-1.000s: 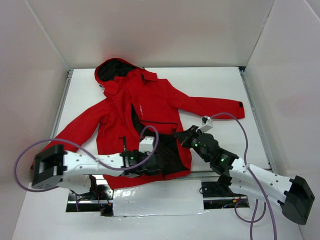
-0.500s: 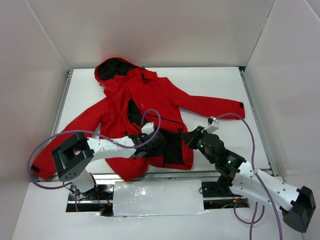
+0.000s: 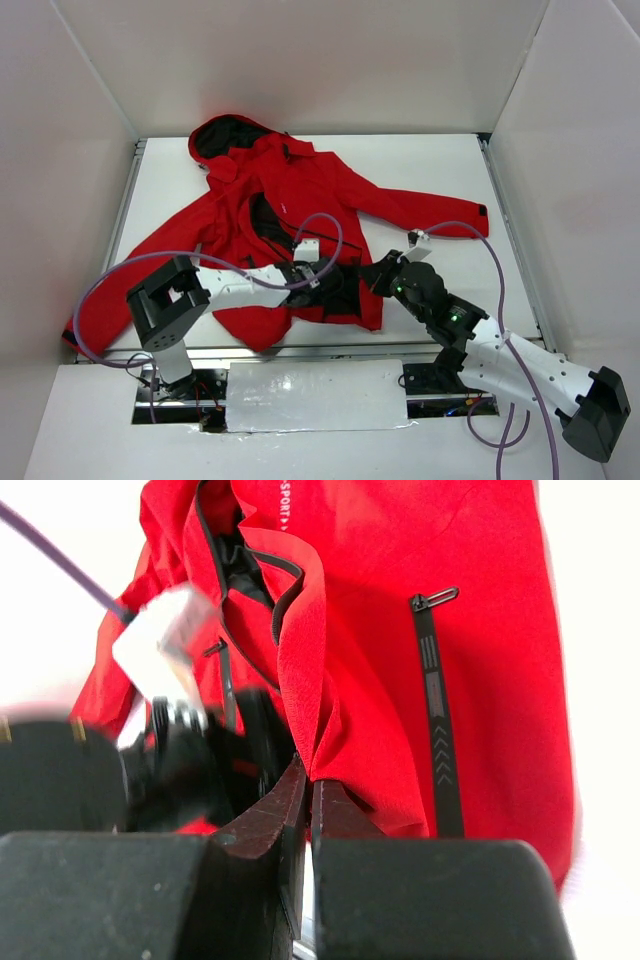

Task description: Zip up the jacket

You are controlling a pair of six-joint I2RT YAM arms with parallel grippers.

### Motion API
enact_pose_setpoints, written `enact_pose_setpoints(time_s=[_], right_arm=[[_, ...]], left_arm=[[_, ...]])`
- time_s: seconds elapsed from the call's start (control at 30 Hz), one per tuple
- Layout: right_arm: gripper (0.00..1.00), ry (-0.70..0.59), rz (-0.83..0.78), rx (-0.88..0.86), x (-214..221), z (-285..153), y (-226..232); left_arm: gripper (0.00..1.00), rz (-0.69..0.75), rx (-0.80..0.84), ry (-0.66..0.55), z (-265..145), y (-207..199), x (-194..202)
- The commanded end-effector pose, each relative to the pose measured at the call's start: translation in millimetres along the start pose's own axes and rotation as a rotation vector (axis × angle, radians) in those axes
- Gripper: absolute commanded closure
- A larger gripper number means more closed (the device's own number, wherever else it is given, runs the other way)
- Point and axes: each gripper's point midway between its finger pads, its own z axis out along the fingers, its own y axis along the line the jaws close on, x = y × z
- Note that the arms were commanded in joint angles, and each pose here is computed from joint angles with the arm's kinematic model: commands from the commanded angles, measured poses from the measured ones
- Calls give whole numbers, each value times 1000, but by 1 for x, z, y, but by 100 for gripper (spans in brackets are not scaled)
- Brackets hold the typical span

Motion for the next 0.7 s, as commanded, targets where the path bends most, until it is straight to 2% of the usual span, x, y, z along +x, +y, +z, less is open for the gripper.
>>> enact_pose_setpoints(time_s=[0.0,0.23,0.67], right_arm=[[100,-43,3,-51,-20,-3,19],[100,-25,-8,-60,-16,-1,19],[100,-3,-35,-45,-11,2,12]], left_arm=[[23,144,-153,87,-19,43,45],[13,203,-182,34,-45,29,54],[17,178,-58,30,-63,6,57]])
